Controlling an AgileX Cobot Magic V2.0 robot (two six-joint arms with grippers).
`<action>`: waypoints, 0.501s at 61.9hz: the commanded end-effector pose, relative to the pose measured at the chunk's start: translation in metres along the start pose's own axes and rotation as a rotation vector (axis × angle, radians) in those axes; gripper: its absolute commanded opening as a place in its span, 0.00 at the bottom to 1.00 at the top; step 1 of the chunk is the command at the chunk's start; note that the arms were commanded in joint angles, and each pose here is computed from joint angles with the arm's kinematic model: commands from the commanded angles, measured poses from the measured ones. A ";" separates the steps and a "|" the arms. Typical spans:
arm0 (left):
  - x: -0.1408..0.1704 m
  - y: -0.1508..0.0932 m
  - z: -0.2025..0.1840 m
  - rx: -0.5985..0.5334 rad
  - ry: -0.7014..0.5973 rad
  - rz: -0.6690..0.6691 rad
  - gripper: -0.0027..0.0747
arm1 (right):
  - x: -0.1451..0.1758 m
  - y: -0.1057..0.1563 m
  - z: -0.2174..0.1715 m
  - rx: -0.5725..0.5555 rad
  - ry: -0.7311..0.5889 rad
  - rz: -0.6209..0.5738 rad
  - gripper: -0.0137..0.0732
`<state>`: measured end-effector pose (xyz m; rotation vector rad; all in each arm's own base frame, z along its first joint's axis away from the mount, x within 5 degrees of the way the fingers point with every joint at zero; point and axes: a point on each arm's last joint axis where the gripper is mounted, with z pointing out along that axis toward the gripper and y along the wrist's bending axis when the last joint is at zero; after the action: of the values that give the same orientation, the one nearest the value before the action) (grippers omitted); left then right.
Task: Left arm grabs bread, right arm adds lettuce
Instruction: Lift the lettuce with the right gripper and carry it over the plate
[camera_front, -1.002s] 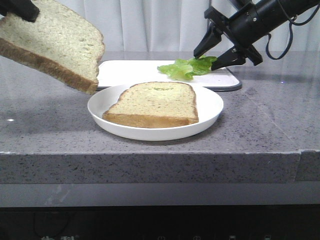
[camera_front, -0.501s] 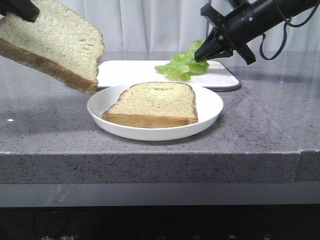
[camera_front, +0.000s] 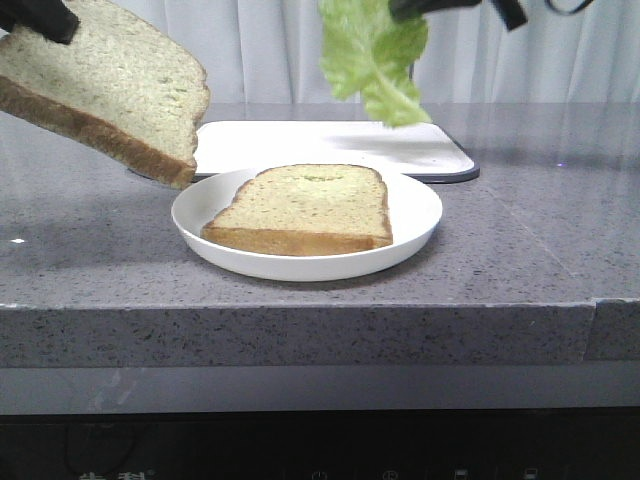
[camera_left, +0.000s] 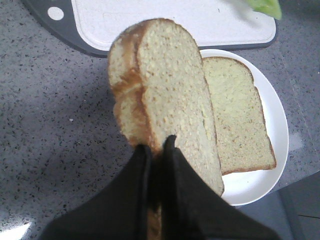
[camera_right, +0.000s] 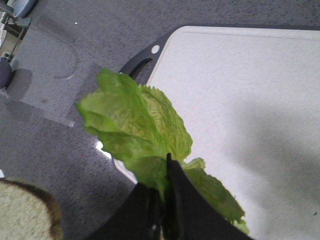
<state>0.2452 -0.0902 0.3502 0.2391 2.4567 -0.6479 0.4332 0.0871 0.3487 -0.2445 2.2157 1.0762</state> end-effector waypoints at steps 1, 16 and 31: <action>-0.010 -0.008 -0.016 0.025 -0.113 0.002 0.01 | -0.001 0.044 -0.040 -0.046 -0.074 -0.056 0.08; -0.010 -0.008 -0.016 0.017 -0.113 0.008 0.01 | 0.059 0.077 -0.066 -0.129 -0.006 -0.044 0.08; -0.011 -0.005 -0.010 0.010 -0.102 0.004 0.01 | 0.086 0.103 -0.081 -0.329 0.127 -0.011 0.08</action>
<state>0.2458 -0.0895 0.3501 0.2416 2.4529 -0.6340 0.3059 0.0983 0.3688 -0.3922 2.2431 1.3215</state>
